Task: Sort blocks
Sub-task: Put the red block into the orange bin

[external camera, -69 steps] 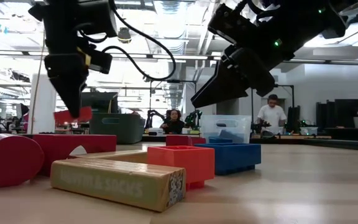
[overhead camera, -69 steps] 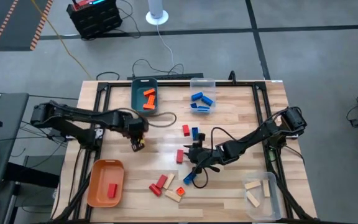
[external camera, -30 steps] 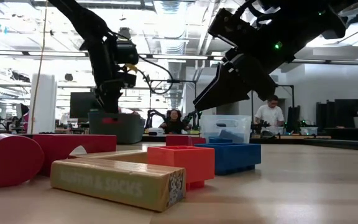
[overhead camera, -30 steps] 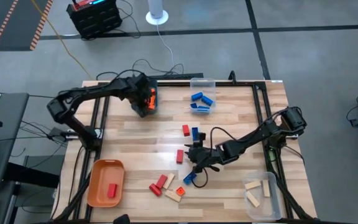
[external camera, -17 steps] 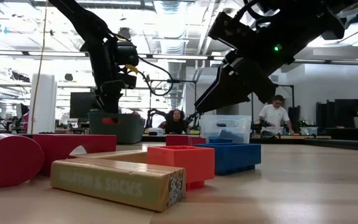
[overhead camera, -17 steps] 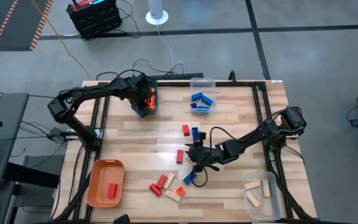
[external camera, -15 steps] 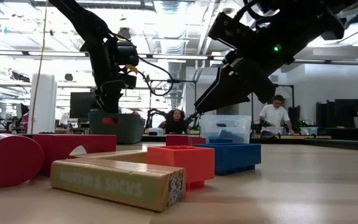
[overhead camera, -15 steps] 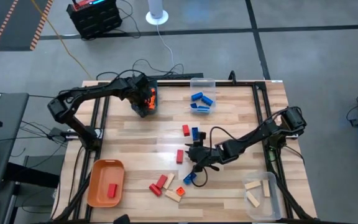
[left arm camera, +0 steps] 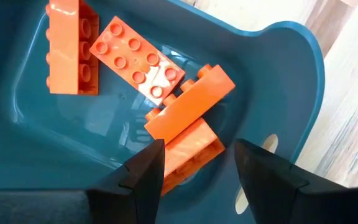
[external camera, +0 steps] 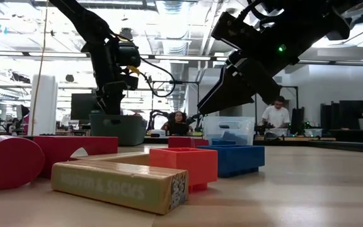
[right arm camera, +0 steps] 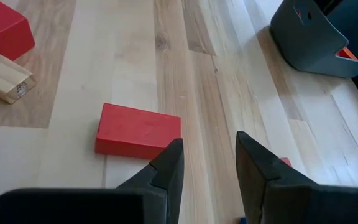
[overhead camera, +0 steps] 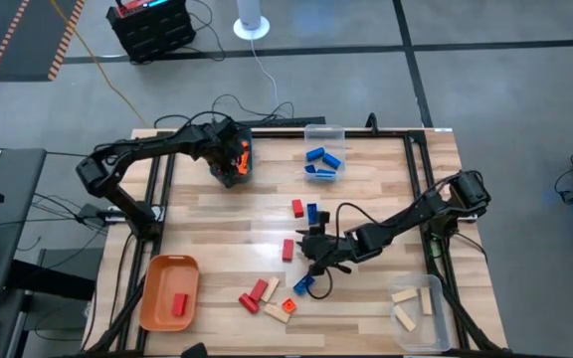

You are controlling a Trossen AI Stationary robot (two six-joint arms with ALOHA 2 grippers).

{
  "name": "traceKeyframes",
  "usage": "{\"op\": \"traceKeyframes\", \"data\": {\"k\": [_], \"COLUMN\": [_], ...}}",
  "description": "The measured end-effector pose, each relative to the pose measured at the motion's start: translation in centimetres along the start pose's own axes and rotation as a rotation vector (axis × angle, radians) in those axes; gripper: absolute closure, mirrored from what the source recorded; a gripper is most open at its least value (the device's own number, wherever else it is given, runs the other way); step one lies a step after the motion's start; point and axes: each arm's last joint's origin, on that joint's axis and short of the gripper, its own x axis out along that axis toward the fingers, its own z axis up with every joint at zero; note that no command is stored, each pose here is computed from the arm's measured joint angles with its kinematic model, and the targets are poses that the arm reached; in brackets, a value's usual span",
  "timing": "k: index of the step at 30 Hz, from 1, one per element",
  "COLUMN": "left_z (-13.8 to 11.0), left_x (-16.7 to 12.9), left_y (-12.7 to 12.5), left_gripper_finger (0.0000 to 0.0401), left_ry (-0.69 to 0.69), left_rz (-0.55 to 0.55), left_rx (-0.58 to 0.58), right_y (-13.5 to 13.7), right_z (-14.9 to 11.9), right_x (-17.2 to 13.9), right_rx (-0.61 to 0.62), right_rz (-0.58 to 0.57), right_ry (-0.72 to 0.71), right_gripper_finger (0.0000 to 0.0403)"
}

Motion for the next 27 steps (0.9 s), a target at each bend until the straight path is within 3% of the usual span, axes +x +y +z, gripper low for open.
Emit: {"op": "traceKeyframes", "data": {"k": [7, 11, 18, 23, 27], "left_z": [1.2, 2.6, 4.0, 3.7, 2.6], "left_x": [-1.0, -2.2, -3.0, -3.5, -3.9], "left_y": [-0.1, -1.6, -6.6, -10.8, -14.0], "left_gripper_finger": [0.0211, 0.0211, 0.0211, 0.0211, 0.0211], "left_ry": [-0.043, -0.107, -0.207, -0.255, -0.235], "left_rz": [0.005, 0.007, 0.086, -0.010, -0.217], "left_rx": [0.052, 0.192, 0.454, 0.572, 0.630], "right_y": [0.0, 0.0, -0.1, -0.9, -1.5], "right_z": [0.0, 0.0, -0.5, -1.4, -1.3], "right_x": [0.0, 0.0, 0.0, -1.2, -2.2], "right_rx": [0.000, 0.000, -0.012, 0.003, 0.040], "right_rz": [0.000, 0.000, -0.002, -0.021, -0.031], "right_ry": [0.000, 0.001, 0.047, 0.170, 0.200], "right_gripper_finger": [0.0280, 0.0280, 0.0280, 0.0280, 0.0280]}}
